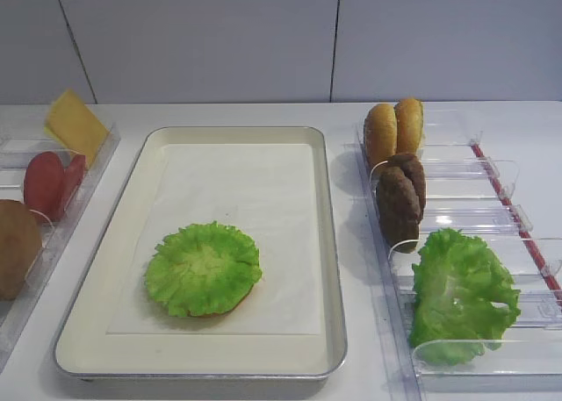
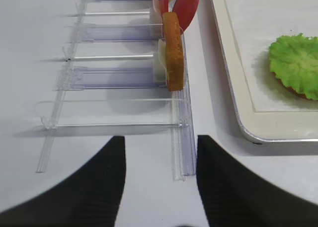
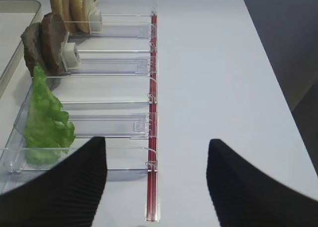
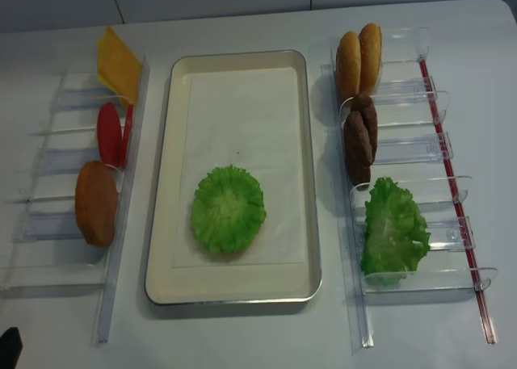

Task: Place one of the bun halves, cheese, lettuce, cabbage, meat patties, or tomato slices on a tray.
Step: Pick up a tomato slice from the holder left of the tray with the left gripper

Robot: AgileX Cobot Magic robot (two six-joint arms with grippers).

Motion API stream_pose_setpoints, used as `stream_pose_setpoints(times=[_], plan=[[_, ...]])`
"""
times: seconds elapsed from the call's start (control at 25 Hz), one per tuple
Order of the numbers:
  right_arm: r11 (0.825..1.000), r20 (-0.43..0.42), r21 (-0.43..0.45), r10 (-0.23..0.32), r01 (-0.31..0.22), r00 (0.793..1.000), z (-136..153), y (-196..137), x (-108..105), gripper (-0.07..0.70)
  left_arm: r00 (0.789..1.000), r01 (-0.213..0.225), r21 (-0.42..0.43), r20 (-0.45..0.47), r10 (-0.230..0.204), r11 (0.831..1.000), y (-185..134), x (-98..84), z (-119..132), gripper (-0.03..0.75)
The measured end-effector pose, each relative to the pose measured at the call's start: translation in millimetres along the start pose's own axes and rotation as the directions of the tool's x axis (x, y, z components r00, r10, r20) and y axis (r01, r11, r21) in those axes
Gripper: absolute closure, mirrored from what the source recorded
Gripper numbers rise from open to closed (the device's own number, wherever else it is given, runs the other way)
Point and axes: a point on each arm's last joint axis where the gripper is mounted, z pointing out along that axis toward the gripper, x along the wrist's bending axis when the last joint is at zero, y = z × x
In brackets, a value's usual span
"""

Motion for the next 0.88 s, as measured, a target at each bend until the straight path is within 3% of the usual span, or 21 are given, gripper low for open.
stream_pose_setpoints(times=[0.88], plan=[[1.0, 0.0, 0.0, 0.0, 0.0, 1.0, 0.0, 0.0, 0.0, 0.171, 1.0, 0.0, 0.0, 0.0, 0.0, 1.0, 0.0, 0.0, 0.0, 0.379]])
